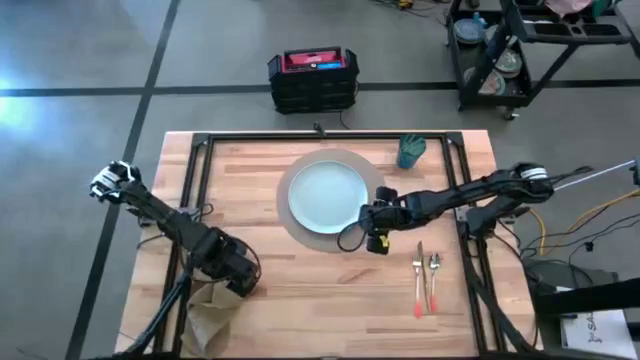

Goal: Set table place
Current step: Fold the brown table napkin

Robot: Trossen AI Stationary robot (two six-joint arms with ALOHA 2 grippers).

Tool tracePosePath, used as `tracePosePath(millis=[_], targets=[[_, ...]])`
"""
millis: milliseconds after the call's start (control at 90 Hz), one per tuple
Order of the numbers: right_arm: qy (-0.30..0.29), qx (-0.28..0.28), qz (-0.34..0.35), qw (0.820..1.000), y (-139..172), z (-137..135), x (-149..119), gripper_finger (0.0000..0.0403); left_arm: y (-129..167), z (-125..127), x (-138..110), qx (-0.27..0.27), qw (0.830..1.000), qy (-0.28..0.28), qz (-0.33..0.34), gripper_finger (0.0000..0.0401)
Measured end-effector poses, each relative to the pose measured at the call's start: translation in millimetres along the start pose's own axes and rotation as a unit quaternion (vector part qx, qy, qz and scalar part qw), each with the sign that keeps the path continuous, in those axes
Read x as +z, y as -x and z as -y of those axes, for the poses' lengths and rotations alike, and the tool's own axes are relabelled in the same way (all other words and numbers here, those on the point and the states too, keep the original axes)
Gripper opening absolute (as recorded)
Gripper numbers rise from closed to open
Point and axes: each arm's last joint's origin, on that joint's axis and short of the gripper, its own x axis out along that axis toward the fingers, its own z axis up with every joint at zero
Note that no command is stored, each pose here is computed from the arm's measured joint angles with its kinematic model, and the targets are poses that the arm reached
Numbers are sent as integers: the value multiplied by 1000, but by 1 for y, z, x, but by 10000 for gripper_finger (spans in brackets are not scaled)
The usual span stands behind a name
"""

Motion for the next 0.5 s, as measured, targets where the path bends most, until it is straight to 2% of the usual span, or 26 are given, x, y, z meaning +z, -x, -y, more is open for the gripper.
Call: tracePosePath(millis=[244, 500], targets=[[1, -8, 2, 1000, 0, 0, 0, 167, -5, 0, -20, -4, 1000, 8, -23, 164], [5, -8, 2, 1000, -1, 0, 0, 152, -20, -6, -24, 17, 1000, 15, -15, 167]])
